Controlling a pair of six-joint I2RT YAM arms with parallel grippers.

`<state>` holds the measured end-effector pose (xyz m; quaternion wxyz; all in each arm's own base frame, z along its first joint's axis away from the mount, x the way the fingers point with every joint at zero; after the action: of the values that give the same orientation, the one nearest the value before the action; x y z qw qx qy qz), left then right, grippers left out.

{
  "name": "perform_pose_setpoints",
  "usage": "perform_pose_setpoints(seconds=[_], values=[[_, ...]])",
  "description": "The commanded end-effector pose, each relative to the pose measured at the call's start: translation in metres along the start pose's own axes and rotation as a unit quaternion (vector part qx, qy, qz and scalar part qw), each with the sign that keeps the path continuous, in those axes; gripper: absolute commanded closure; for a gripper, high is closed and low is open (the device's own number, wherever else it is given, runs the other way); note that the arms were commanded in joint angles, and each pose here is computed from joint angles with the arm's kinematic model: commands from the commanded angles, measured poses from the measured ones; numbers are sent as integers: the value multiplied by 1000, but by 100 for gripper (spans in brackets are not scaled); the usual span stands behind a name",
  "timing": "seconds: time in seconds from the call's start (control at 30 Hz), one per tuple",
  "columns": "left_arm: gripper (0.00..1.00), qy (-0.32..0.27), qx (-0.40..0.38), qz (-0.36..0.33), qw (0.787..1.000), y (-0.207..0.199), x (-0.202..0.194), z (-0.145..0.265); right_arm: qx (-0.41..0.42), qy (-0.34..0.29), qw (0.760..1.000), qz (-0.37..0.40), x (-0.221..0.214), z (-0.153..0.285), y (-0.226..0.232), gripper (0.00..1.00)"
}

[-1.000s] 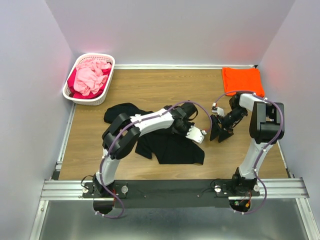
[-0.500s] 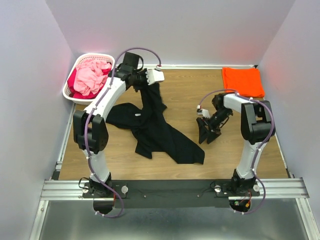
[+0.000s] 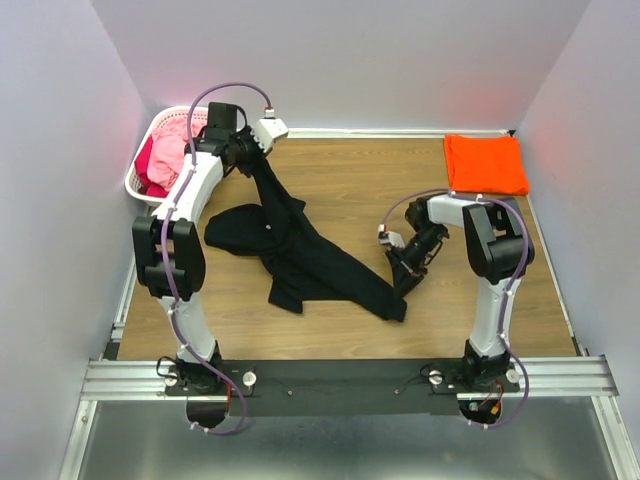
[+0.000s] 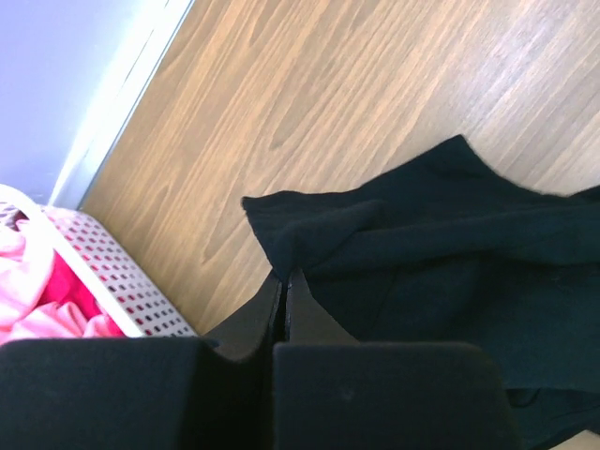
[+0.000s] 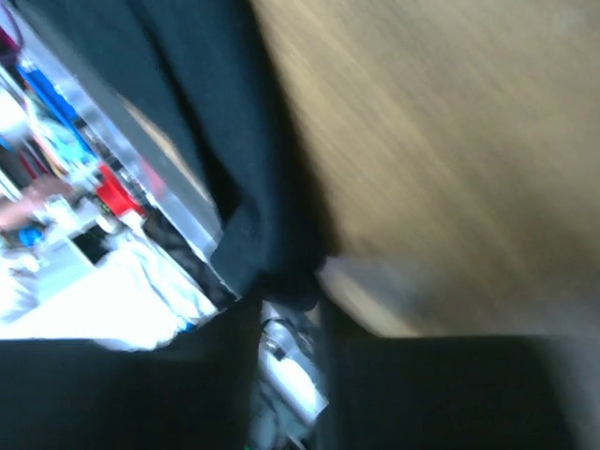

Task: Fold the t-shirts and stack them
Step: Flatten the tshirt out

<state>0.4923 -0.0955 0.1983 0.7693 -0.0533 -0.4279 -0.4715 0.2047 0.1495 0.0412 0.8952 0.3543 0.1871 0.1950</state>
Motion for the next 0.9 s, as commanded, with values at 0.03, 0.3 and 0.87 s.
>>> perform_pose_setpoints(seconds=[0.03, 0.3, 0.87], values=[[100, -40, -18, 14, 999, -10, 17, -3, -41, -11, 999, 29, 16, -2, -18, 99], [100, -102, -3, 6, 995, -4, 56, 36, -93, -123, 988, 23, 56, 97, -34, 99], [100, 29, -124, -121, 984, -90, -70, 82, -129, -83, 988, 18, 7, 132, -65, 68]])
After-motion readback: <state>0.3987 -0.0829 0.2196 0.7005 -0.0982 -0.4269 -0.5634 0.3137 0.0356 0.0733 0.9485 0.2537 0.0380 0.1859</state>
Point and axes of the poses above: each gripper's point midway between its finger pads, its own z axis back along the fingers, its own y axis along the line the jaws close on, x = y × z, the point moved 2 cm from there along z, back along the fingers, and after that the axes turned 3 degrees about -z, right-handed, at the moved point
